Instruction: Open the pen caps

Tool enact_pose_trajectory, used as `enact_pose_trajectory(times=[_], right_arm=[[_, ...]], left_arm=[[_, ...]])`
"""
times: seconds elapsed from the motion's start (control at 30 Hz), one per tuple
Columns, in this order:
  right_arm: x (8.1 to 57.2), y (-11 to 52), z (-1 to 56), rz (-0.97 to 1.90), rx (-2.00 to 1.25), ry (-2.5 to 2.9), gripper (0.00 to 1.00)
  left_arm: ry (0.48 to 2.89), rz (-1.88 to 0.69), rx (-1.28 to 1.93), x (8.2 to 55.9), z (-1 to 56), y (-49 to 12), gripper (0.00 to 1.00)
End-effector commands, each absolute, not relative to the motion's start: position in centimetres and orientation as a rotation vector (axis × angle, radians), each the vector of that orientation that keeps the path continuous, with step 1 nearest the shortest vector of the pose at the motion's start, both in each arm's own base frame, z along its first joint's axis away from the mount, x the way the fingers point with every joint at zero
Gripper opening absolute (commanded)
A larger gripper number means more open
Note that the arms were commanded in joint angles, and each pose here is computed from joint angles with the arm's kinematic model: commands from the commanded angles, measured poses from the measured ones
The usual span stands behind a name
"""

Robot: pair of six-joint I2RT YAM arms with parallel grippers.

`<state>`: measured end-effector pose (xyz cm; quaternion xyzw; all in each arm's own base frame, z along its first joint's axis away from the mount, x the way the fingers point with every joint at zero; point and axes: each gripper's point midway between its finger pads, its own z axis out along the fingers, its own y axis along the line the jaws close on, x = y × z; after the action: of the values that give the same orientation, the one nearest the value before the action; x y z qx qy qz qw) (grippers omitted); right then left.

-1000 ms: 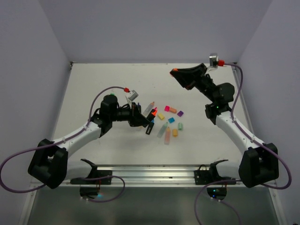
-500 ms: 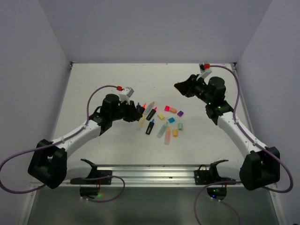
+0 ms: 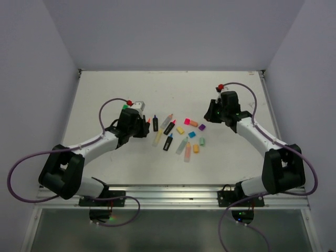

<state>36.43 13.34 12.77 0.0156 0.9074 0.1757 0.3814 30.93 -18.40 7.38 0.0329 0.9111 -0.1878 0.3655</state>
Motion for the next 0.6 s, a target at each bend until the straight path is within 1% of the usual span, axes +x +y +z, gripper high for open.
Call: enact_pose_trajectory(times=[0.0,0.23,0.37,0.43,0.47,0.57], right_arm=[[36.7,12.0,11.9,0.357,0.055,2.359,0.0],[36.2,10.9,8.7,0.303,0.105,2.445,0.0],[35.9,10.9,7.3,0.309,0.095,2.484,0.0],[35.9,11.0,6.8,0.307,0.095,2.497,0.0],[35.9,10.9,6.7,0.307,0.099,2.499,0.0],[35.9,10.9,6.3,0.305,0.099,2.504,0.0]], left_arm=[[2.349,-0.421,0.021,31.5,6.0,-17.4,0.03],[2.362,-0.413,0.016,31.8,4.4,-17.5,0.12],[2.371,-0.409,0.016,31.8,3.8,-17.4,0.23],[2.379,-0.406,0.016,31.8,3.4,-17.4,0.24],[2.38,-0.405,0.017,31.8,3.3,-17.5,0.27],[2.387,-0.4,0.012,31.8,2.9,-17.4,0.27]])
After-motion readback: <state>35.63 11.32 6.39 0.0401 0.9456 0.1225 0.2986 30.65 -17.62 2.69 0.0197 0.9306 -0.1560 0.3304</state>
